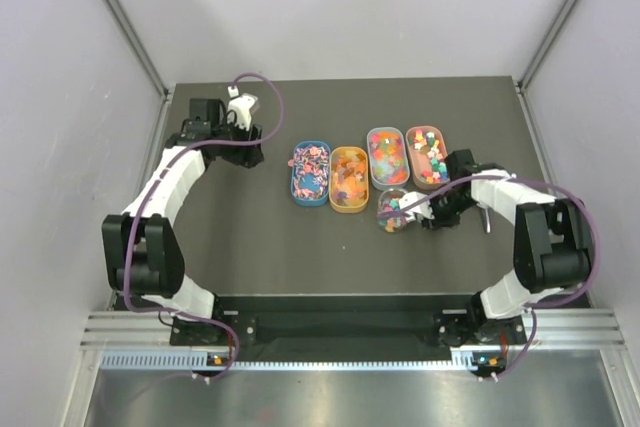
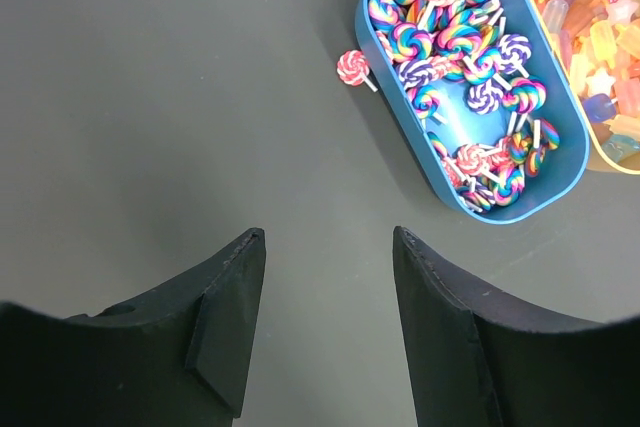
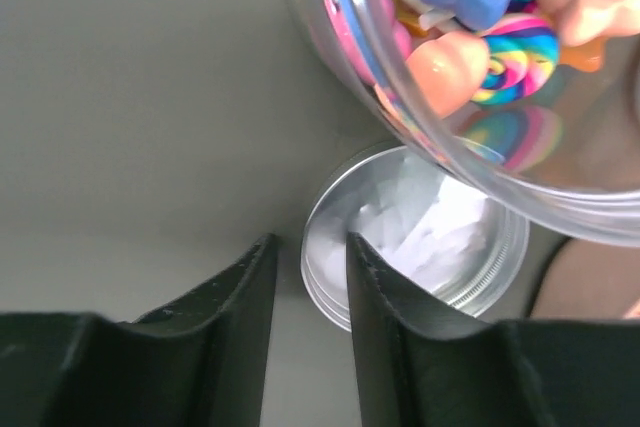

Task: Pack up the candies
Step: Adjust the bottle lid at the center of the board.

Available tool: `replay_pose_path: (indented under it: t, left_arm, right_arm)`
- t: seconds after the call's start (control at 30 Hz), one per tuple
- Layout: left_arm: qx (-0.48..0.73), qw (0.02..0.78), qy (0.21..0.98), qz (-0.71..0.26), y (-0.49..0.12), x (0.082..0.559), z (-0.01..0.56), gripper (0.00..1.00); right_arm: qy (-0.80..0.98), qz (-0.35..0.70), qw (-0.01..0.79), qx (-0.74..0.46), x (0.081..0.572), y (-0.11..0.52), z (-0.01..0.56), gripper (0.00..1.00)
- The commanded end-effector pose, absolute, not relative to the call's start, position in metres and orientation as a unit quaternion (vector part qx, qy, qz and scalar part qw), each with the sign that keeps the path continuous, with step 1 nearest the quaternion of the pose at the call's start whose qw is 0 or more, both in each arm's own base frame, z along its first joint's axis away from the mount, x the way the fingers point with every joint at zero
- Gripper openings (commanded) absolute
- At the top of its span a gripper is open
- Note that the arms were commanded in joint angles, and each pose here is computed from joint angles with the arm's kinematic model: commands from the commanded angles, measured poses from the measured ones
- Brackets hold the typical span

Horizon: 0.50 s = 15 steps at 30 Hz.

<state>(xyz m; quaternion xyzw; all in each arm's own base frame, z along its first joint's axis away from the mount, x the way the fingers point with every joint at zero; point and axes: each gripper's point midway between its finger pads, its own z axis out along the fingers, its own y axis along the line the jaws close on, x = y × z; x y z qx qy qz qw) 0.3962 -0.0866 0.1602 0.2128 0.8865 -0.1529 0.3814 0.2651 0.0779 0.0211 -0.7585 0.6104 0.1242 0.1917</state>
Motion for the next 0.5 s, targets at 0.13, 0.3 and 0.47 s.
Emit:
replay_pose_path:
  t: [0.13, 0.3, 0.47]
  left_arm:
    - [0.223, 0.398, 0.879, -0.139, -0.082, 0.404, 0.174, 0.59]
    - [0.22, 0.397, 0.879, -0.146, -0.084, 0.404, 0.17, 0.59]
    - [0.22, 0.406, 0.872, -0.166, -0.091, 0.407, 0.174, 0.59]
  right_arm:
    - [0.622, 0.122, 0.19, -0.75, 0.277, 0.078, 0.015, 0.13]
    - [0.621, 0.106, 0.192, -0.753, 0.273, 0.072, 0.029, 0.0]
    - [0.629, 0.105, 0.209, -0.741, 0.258, 0.065, 0.076, 0.0]
